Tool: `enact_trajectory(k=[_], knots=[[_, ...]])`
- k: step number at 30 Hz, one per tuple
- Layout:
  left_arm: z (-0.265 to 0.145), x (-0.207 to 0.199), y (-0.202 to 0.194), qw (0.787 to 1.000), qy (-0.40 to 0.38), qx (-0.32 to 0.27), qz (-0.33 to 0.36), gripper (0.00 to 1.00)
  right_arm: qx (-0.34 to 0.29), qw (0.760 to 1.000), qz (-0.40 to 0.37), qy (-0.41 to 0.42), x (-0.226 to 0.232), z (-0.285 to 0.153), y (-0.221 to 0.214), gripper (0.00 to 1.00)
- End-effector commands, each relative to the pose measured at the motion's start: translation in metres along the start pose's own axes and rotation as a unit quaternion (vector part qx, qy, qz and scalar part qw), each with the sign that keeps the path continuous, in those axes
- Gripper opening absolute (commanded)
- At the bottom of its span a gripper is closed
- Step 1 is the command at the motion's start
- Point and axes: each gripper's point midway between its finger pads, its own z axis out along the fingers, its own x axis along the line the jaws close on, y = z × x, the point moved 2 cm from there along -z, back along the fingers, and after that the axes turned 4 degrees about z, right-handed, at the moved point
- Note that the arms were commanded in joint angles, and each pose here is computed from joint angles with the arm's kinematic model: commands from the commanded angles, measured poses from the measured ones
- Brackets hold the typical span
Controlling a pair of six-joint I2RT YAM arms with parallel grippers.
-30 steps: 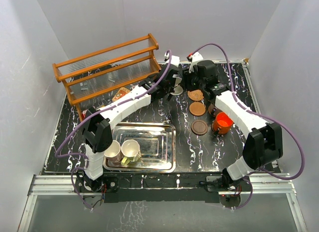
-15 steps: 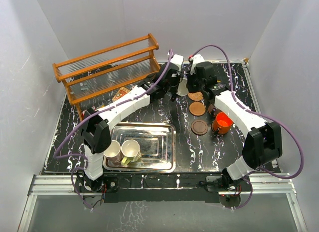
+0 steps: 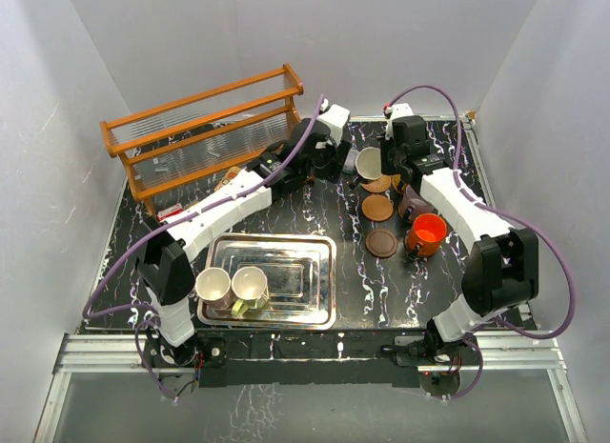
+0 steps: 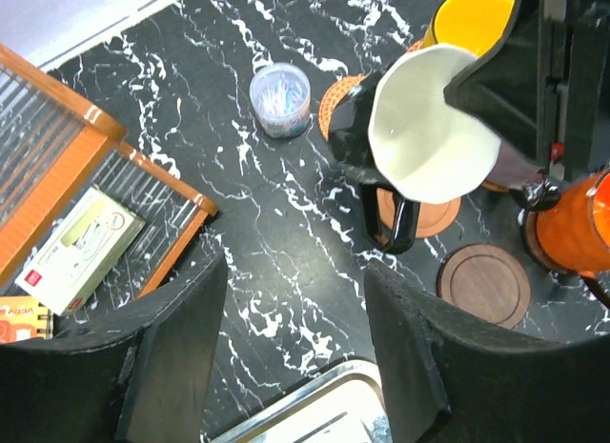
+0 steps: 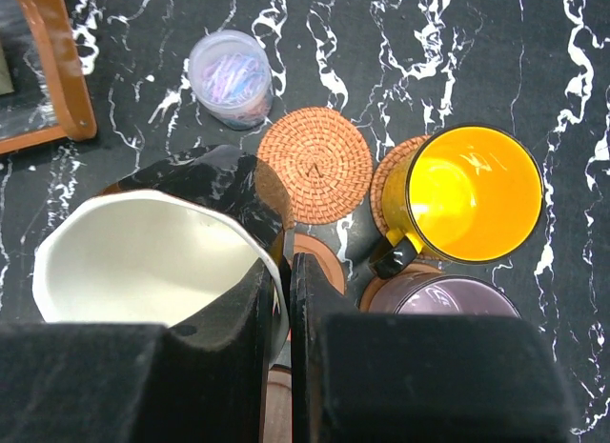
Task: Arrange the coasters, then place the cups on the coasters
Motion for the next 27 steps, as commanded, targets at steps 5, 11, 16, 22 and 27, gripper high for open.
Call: enact_trajectory(k=[5,11,16,22,27], knots=[[-0.028,0.016,-0.005,0.999,0.012,-0.003,0.050,0.71,-0.067,0.997,0.034,-0.024,-0.016,0.005,0.057,0.00],[-0.034,0.021,-0.014,0.998,0.017,-0.001,0.065,0.82,-0.044,0.997,0.048,-0.030,-0.026,0.023,0.058,0.00],[-0.036,0.022,-0.016,0.997,0.014,-0.002,0.071,0.87,-0.022,0.998,0.055,-0.032,-0.030,0.038,0.054,0.00],[-0.036,0.018,-0.016,0.998,0.005,0.001,0.070,0.94,0.003,0.998,0.063,-0.031,-0.036,0.057,0.050,0.00],[-0.035,0.016,-0.020,0.998,-0.001,0.005,0.070,0.99,0.025,0.997,0.071,-0.028,-0.039,0.071,0.044,0.00]])
